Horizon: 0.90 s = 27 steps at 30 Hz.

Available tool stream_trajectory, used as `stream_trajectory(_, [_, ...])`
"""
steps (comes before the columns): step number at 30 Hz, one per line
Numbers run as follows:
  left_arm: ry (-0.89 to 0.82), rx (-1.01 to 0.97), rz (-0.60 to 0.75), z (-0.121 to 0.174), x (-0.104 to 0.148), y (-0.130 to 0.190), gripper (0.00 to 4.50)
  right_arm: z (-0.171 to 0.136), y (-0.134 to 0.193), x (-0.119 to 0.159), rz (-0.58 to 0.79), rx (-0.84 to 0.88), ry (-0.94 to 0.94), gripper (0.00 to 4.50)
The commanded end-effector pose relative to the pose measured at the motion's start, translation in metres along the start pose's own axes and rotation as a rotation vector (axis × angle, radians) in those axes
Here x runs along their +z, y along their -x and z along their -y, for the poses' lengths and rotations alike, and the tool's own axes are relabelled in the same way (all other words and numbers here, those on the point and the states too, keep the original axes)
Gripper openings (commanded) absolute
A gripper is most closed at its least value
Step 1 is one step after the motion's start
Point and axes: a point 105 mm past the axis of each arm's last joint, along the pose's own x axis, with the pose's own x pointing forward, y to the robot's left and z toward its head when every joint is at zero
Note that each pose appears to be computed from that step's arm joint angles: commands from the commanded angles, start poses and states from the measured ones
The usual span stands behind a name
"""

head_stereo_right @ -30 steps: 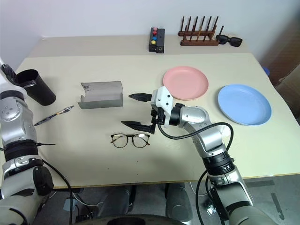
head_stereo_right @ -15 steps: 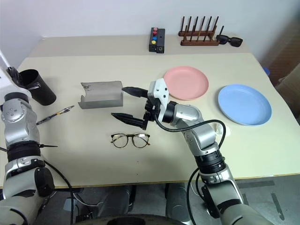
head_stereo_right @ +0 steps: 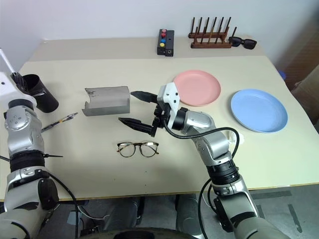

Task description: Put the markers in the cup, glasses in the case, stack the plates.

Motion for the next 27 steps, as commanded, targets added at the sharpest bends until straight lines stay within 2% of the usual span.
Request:
stream_trajectory(1, [0.003, 0.003, 0.014, -0.001, 0.005, -0.001, 0.02, -0.002, -0.002, 0.012, 0.045, 0.014, 0.032, 4.50])
stream_trajectory(10, [0.011, 0.006, -0.008, -0.001, 0.000, 0.000, 0.02, -0.002, -0.002, 0.013, 0.045, 0.016, 0.035, 4.50])
stream_trajectory(12, [0.007, 0.010, -0.008, -0.002, 0.000, 0.000, 0.94, -0.002, -0.002, 0.013, 0.045, 0.017, 0.036, 4.50])
stream_trajectory(13, [0.008, 0.013, -0.008, -0.002, 0.000, 0.000, 1.23, -0.002, -0.002, 0.013, 0.044, 0.017, 0.037, 4.50])
stream_trajectory(23, [0.018, 0.010, 0.004, 0.000, 0.003, 0.000, 1.23, -0.002, -0.001, 0.012, 0.041, 0.015, 0.037, 4.50])
stream_trajectory(27, [0.047, -0.008, 0.053, 0.002, 0.017, -0.001, 1.23, -0.001, -0.001, 0.013, 0.041, 0.014, 0.038, 4.50])
